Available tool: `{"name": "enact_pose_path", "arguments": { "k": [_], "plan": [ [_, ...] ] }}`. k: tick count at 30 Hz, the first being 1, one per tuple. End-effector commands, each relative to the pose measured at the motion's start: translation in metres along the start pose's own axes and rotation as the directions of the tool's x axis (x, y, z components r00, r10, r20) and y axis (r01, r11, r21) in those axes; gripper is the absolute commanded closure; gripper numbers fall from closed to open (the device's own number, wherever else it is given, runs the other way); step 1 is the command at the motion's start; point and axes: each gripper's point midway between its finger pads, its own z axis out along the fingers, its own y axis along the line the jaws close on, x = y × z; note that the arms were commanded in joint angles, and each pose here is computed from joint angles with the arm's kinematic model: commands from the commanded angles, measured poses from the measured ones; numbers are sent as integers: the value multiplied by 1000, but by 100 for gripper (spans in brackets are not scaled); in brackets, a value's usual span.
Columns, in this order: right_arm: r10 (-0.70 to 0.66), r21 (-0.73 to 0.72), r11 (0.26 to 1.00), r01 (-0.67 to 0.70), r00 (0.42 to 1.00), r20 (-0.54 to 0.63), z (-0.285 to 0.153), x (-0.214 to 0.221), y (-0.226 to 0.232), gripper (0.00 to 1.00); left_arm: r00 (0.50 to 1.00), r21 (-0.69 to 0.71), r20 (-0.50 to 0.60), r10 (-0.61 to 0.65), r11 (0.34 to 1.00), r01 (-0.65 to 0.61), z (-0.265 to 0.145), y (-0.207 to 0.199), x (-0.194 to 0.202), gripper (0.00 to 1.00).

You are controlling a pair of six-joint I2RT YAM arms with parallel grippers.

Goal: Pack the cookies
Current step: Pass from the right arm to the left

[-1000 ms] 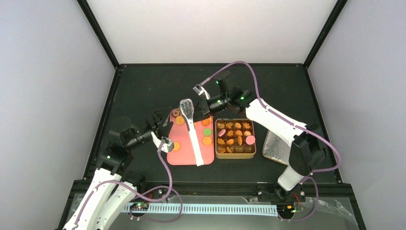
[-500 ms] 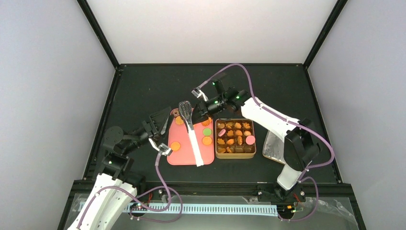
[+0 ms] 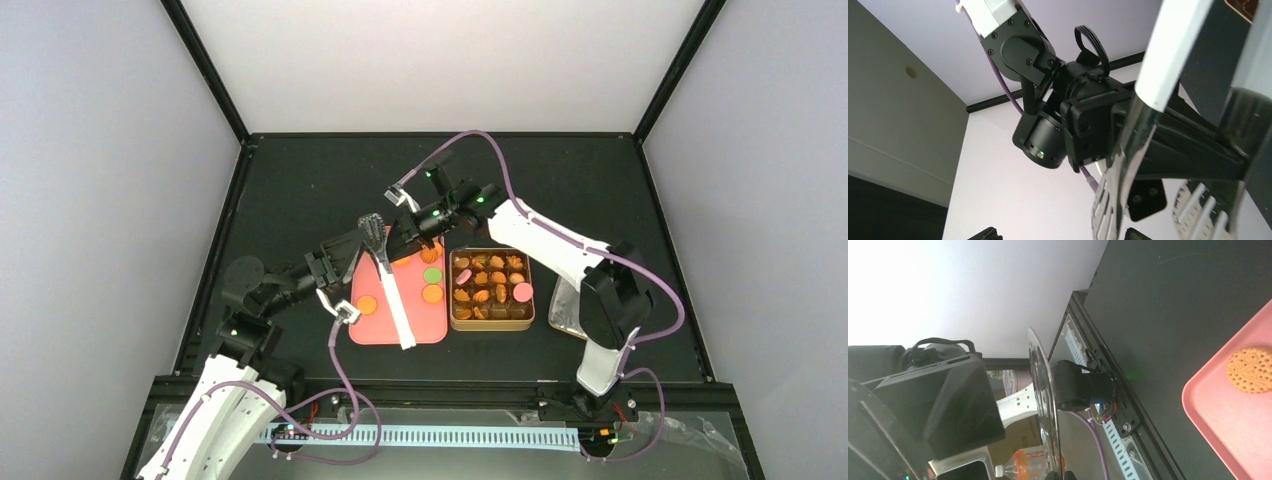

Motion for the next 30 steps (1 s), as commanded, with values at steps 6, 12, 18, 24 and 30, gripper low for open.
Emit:
{"name": "enact_pose_path", "arguments": {
  "k": [6, 12, 18, 24, 30],
  "plan": [
    [-12, 3, 1000, 12, 999, -51, 24, -3, 6, 99, 994, 62, 50, 92, 994, -95, 2, -23, -9, 45],
    [-9, 12, 1000, 9, 998, -58, 24, 0, 3, 99, 996, 85, 19, 90, 992, -92, 3, -36, -4, 57],
    [-50, 36, 998, 52, 998, -46, 21, -3, 6, 87, 998, 86, 16, 53, 995, -54, 3, -36, -4, 86],
    [-132, 86, 987, 132, 991, -1, 8, -15, 19, 79, 997, 159, -33, -73, 984, 78, 1, -40, 3, 98],
    [-248, 244, 946, 214, 961, 120, -42, -39, 10, 41, 920, 226, -164, -356, 894, 386, 1, -46, 18, 98]
  ]
}}
